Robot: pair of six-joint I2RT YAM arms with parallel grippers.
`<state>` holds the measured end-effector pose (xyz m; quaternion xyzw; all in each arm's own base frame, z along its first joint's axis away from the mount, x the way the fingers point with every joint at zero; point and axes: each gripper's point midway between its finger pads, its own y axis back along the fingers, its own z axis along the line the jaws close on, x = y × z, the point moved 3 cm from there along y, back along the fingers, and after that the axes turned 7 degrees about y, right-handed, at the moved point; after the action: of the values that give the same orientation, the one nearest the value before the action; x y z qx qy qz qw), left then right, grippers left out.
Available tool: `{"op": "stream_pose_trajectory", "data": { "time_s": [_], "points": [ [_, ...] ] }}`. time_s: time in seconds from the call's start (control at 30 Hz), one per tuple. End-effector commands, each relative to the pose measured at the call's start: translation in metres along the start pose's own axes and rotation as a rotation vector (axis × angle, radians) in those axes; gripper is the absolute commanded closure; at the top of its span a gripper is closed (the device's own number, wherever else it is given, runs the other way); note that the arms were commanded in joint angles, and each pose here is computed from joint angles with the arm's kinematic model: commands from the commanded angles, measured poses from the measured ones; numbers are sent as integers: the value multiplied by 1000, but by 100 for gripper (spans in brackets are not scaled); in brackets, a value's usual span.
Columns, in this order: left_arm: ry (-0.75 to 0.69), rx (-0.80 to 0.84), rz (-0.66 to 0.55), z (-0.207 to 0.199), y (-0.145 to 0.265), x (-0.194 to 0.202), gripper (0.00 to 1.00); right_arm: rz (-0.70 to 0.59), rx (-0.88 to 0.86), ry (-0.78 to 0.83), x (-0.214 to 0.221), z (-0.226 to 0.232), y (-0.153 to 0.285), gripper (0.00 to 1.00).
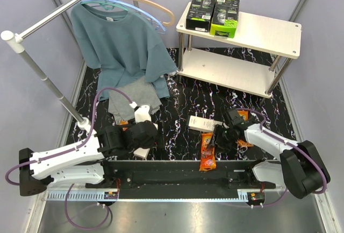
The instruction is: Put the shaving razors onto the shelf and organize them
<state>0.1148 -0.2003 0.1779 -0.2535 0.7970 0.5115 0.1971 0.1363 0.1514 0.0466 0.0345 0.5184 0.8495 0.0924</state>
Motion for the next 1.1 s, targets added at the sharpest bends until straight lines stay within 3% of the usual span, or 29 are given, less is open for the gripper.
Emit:
{"op": "stream_pose_trajectory", "data": {
  "time_s": [0.0, 0.2, 0.23, 0.63, 1.07],
  "points": [
    [32, 43, -36, -8, 6, -10, 1, 1, 1, 70, 1, 5, -6, 57],
    [33, 42, -43, -5, 8, -11, 1, -14, 14, 100, 0, 8, -6, 95],
    [32, 40, -43, -4, 8, -11, 1, -33, -2, 110, -2, 12, -2, 97],
    [32, 22, -37, 3, 7, -7, 1, -168, -203, 164, -19, 70, 60, 100],
    [15, 20, -41, 3, 8, -9, 1, -187, -241, 175, -26, 85, 72, 100]
  ]
}}
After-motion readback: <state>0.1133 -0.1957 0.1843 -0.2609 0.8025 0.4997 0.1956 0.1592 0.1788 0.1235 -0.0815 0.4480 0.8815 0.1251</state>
